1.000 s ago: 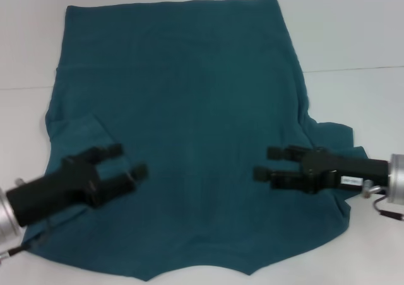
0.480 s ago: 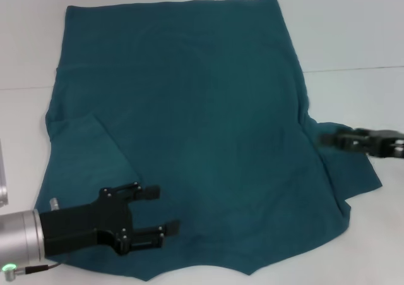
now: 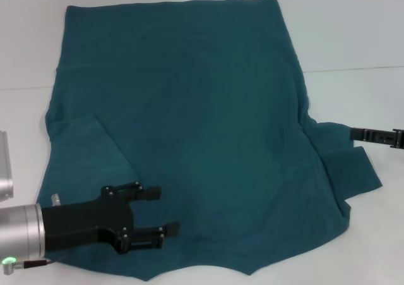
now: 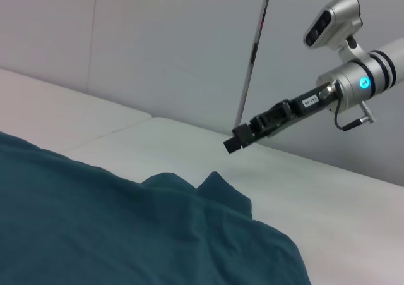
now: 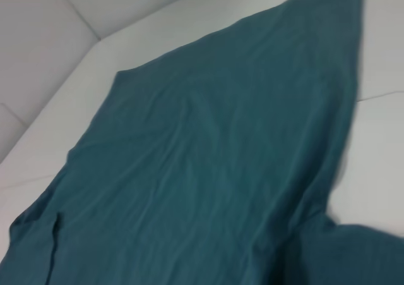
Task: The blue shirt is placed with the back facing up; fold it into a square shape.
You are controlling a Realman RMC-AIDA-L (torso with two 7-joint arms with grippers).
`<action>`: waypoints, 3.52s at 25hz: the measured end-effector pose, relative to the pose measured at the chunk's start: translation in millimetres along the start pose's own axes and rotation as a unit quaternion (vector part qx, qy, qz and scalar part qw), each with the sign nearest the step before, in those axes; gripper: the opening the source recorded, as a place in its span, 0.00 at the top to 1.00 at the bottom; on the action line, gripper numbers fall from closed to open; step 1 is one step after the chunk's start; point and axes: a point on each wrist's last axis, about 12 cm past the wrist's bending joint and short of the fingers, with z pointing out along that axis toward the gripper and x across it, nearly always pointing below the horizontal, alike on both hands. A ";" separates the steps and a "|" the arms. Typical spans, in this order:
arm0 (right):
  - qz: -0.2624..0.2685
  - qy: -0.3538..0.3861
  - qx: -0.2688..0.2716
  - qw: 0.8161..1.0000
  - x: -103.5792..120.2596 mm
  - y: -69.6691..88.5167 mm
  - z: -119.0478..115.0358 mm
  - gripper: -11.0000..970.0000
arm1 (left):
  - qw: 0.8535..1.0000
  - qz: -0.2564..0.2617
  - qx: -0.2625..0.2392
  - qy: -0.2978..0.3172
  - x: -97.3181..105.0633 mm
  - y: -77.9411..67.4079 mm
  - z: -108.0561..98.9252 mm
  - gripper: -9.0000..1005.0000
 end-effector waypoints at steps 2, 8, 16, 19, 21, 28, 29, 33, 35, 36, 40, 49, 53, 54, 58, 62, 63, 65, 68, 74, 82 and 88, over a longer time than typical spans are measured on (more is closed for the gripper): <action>0.003 -0.006 0.005 1.000 -1.7 -1.7 -1.0 0.07 | 1.000 0.002 0.000 0.001 -0.6 0.4 -0.3 0.18; 0.013 -0.013 0.028 0.999 -2.7 -8.1 -2.6 0.07 | 1.000 0.006 0.002 0.012 -0.2 1.0 -1.0 0.18; 0.018 0.024 0.052 0.998 4.2 -6.9 16.5 0.08 | 1.000 0.013 0.002 0.021 -2.1 2.8 -1.8 0.18; 0.029 0.027 0.049 0.998 7.2 -6.0 23.3 0.08 | 1.000 0.013 0.003 0.022 -2.2 2.9 -1.6 0.18; 0.034 0.028 0.052 0.998 9.3 -6.7 27.0 0.07 | 1.000 0.013 0.003 0.023 -2.0 2.9 -1.6 0.18; 0.037 0.029 0.062 0.997 12.9 -7.5 33.6 0.07 | 1.000 0.013 0.003 0.025 -1.9 3.1 -1.3 0.18; 0.037 0.029 0.062 0.997 12.8 -7.2 34.3 0.07 | 1.000 0.014 0.003 0.026 -2.1 3.4 -1.1 0.18; 0.037 0.030 0.063 0.997 14.9 -6.1 37.9 0.08 | 1.000 0.014 -0.001 0.027 -2.0 4.3 -0.3 0.18; 0.038 0.030 0.064 0.997 15.9 -5.8 39.5 0.08 | 1.000 0.013 -0.001 0.027 -2.0 4.3 0.2 0.18; 0.038 0.031 0.063 0.997 16.5 -5.4 40.2 0.08 | 1.000 0.013 -0.001 0.027 -2.0 4.3 0.2 0.18; 0.038 0.032 0.062 0.997 17.4 -4.1 42.0 0.10 | 1.000 0.012 -0.001 0.027 -2.2 4.4 0.4 0.18; 0.040 0.025 0.061 0.997 16.8 -3.0 42.4 0.38 | 1.000 0.011 -0.002 0.026 -2.9 4.9 -0.1 0.18; 0.042 0.023 0.062 0.997 16.2 -3.3 42.1 0.54 | 1.000 0.010 -0.003 0.026 -2.8 5.0 -0.5 0.18; 0.042 0.022 0.062 0.997 16.1 -3.5 41.9 0.58 | 1.000 0.010 -0.003 0.025 -2.7 5.0 -0.5 0.18; 0.045 0.020 0.064 0.997 17.2 -5.1 40.2 0.86 | 1.000 0.010 -0.003 0.025 -3.0 5.2 -0.4 0.18; 0.051 0.003 0.075 0.996 19.3 -10.4 35.9 0.94 | 1.000 0.011 -0.003 0.025 -3.5 5.4 -0.1 0.18; 0.051 -0.002 0.078 0.996 19.7 -11.9 34.5 0.97 | 1.000 0.011 -0.003 0.025 -3.5 5.4 -0.1 0.18; 0.052 -0.013 0.082 0.995 20.1 -14.8 31.6 0.97 | 1.000 0.011 -0.003 0.025 -3.5 5.3 0.0 0.18; 0.059 -0.027 0.088 0.994 20.6 -18.3 28.5 0.97 | 1.000 0.010 -0.004 0.024 -3.3 5.1 0.0 0.18; 0.054 -0.060 0.094 0.992 20.1 -18.7 30.5 0.97 | 1.000 0.007 -0.006 0.022 -2.2 4.7 -1.0 0.18; 0.042 -0.104 0.108 0.988 14.1 -18.2 34.5 0.97 | 1.000 0.006 -0.011 0.021 -1.5 5.5 -1.6 0.18; 0.033 -0.122 0.103 0.987 7.0 -14.9 37.3 0.96 | 1.000 0.006 -0.013 0.022 -1.3 5.9 -1.7 0.18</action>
